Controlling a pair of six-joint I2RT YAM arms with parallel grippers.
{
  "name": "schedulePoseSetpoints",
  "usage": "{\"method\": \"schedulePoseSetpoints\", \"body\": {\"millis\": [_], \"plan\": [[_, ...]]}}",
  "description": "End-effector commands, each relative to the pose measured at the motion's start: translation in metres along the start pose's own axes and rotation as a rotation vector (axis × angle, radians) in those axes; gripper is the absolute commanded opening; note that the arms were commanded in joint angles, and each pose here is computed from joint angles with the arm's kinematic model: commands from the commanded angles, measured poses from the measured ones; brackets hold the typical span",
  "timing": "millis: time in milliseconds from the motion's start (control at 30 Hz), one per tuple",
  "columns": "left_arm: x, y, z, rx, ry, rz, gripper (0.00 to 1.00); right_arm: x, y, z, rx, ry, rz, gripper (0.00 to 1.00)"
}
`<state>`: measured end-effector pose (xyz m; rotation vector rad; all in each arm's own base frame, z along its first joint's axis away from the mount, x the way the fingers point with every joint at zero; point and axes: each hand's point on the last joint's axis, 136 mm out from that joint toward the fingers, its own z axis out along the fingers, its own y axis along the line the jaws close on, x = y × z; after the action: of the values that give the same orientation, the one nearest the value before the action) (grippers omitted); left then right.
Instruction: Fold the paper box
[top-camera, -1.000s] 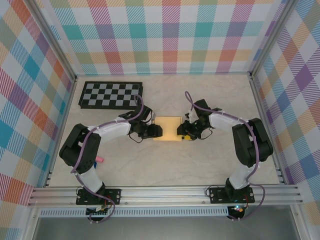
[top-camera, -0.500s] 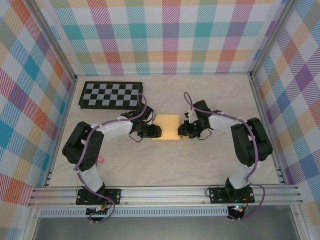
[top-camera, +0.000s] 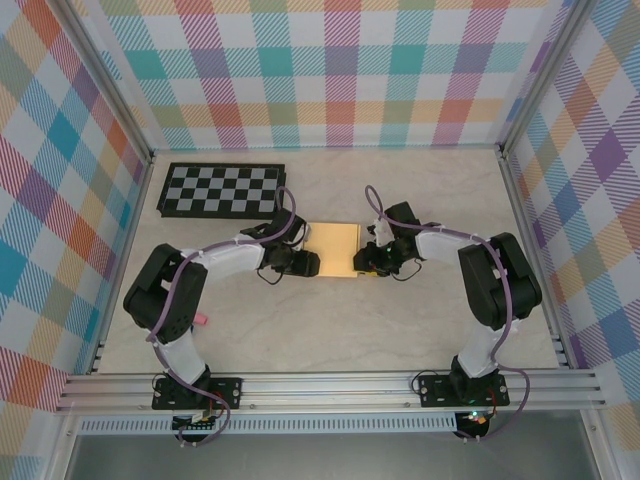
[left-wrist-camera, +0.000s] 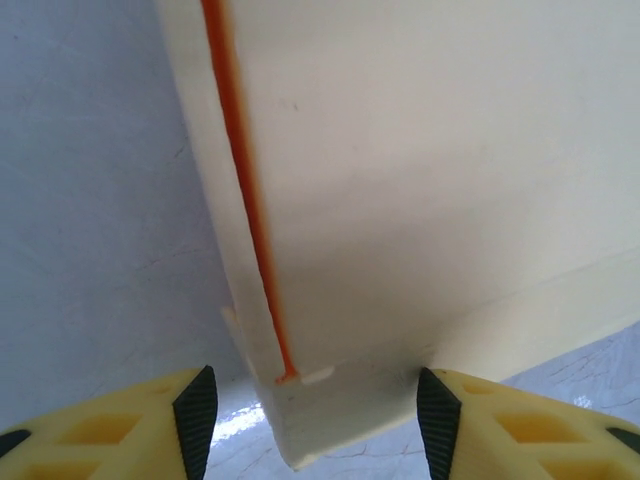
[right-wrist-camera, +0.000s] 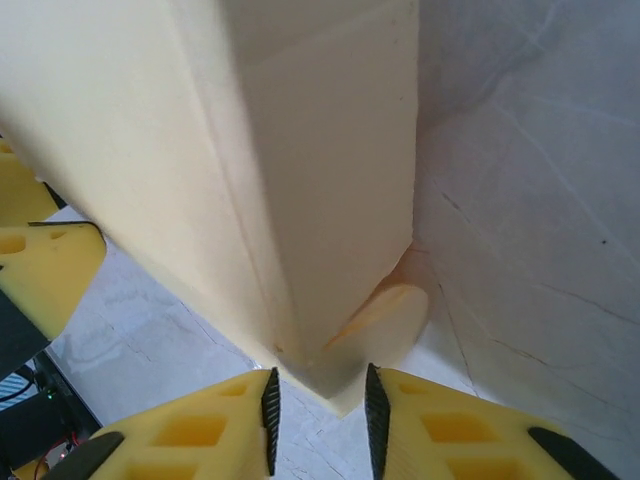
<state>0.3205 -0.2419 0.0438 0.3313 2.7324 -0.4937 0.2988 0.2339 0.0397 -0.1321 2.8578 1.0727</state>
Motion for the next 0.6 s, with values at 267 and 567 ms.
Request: {"method": "schedulePoseSetpoints", "body": {"millis": [267,567], "plan": [[-0.031,0.013,-0.054,-0.009,-0.112,-0.011,0.58,-0.013,0.018,-0.032,0.049,-0.072,0.027,0.49],[-0.034,0.006,-0.037,0.132,-0.096,-0.088,0.36,-0.020,0.029,-0.036,0.021,-0.079,0.064,0.44]]}}
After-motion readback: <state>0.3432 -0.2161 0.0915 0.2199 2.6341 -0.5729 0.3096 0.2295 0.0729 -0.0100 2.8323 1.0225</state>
